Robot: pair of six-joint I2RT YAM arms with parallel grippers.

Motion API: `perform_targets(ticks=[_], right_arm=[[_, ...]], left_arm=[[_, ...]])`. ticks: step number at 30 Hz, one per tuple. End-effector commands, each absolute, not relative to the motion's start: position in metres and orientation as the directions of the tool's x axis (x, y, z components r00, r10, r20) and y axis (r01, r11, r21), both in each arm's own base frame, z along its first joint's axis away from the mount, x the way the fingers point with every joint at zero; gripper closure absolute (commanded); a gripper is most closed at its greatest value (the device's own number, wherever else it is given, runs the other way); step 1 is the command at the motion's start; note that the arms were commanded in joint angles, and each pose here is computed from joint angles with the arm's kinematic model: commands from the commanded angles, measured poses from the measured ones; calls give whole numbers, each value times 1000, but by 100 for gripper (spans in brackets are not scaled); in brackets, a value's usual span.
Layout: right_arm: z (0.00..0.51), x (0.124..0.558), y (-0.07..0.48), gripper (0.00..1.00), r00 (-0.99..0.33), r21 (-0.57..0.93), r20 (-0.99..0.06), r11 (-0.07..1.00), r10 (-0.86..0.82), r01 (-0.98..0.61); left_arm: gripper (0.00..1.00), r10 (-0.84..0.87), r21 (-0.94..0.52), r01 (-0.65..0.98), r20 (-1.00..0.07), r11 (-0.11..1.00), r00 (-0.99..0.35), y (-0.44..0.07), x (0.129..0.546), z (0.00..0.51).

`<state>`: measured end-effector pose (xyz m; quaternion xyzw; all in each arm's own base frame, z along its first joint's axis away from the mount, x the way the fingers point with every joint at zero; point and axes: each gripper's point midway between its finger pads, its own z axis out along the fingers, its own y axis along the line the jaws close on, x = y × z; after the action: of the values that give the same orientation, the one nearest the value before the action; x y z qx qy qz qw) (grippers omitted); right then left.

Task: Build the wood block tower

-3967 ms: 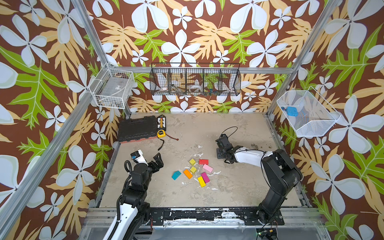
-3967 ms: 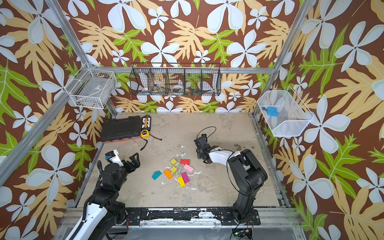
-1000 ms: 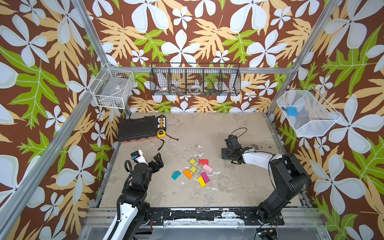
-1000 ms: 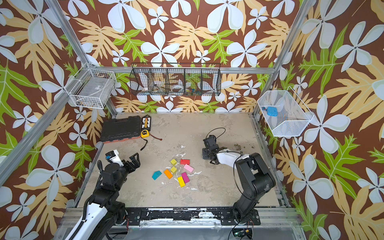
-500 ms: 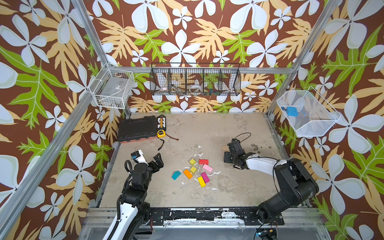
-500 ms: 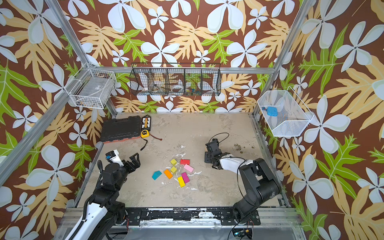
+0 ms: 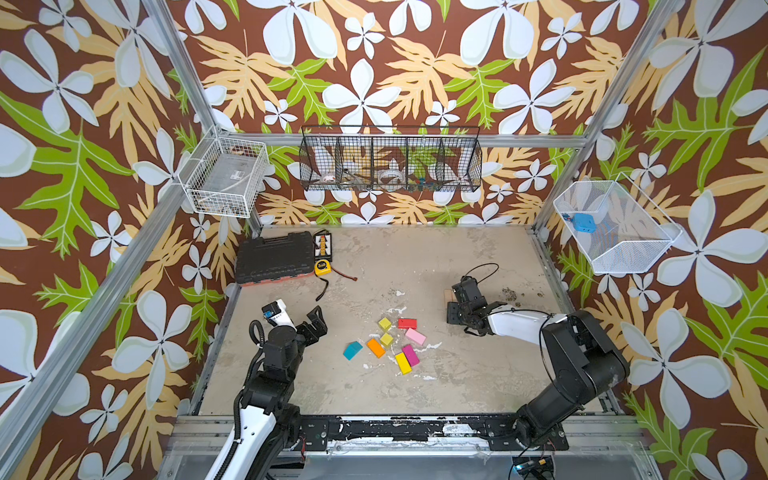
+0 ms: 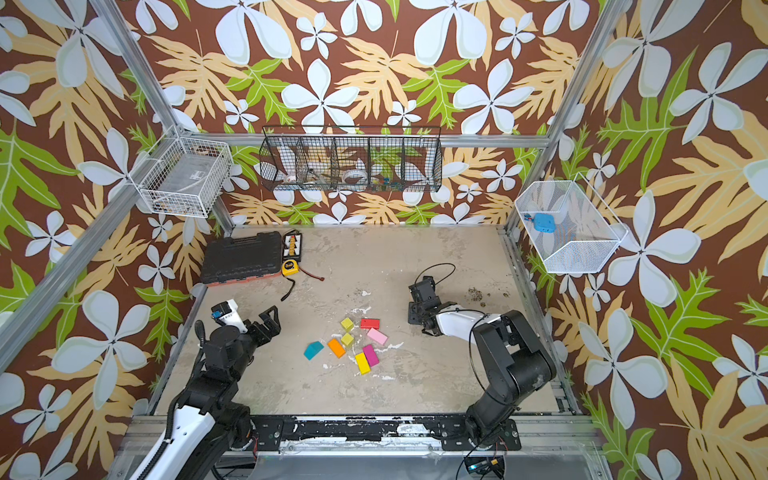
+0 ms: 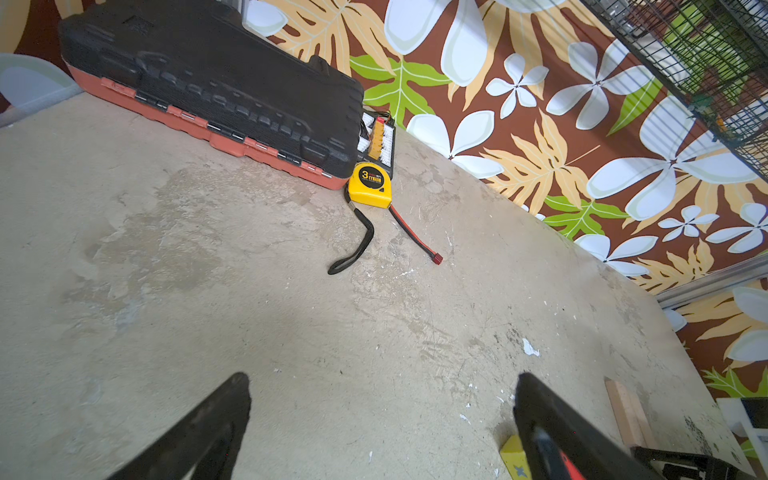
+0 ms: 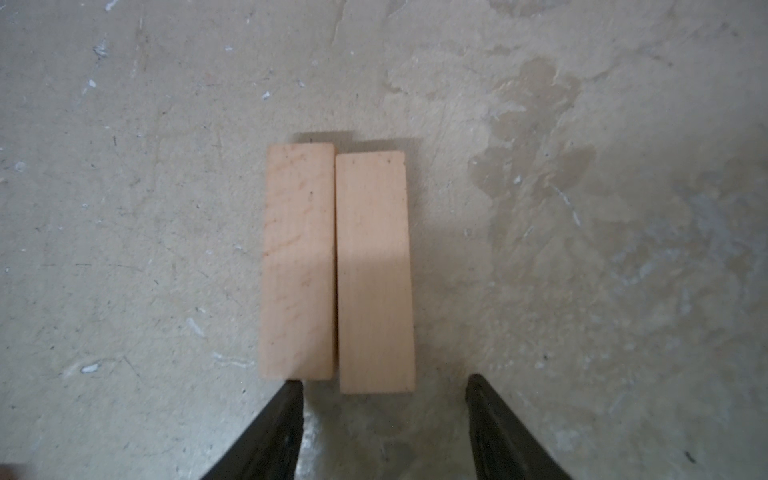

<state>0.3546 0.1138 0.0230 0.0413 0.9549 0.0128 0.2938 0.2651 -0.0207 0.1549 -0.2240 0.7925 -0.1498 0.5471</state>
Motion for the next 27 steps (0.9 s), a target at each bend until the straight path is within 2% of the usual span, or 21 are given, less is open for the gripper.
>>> perform_targets(ticks=[1,3,5,12,27], right_arm=[[28,356,117,30,-814,64,-574,996,88,63],[31,357,119,22,-808,68,-583,997,78,48],[34,358,121,19,-807,68,-586,997,73,40],[32,370,125,17,-820,46,-569,998,60,42],[19,380,124,32,-844,-4,-535,998,46,57]], left_arm=[[0,-525,-490,-189,-800,851,-291,-21,266,157],[0,-525,-490,-188,-800,851,-291,-21,266,157],[0,-526,-491,-189,-800,851,-290,-21,266,157],[0,-525,-491,-188,-800,851,-289,-21,266,158],[0,-526,-492,-188,-800,850,-288,-20,266,158]])
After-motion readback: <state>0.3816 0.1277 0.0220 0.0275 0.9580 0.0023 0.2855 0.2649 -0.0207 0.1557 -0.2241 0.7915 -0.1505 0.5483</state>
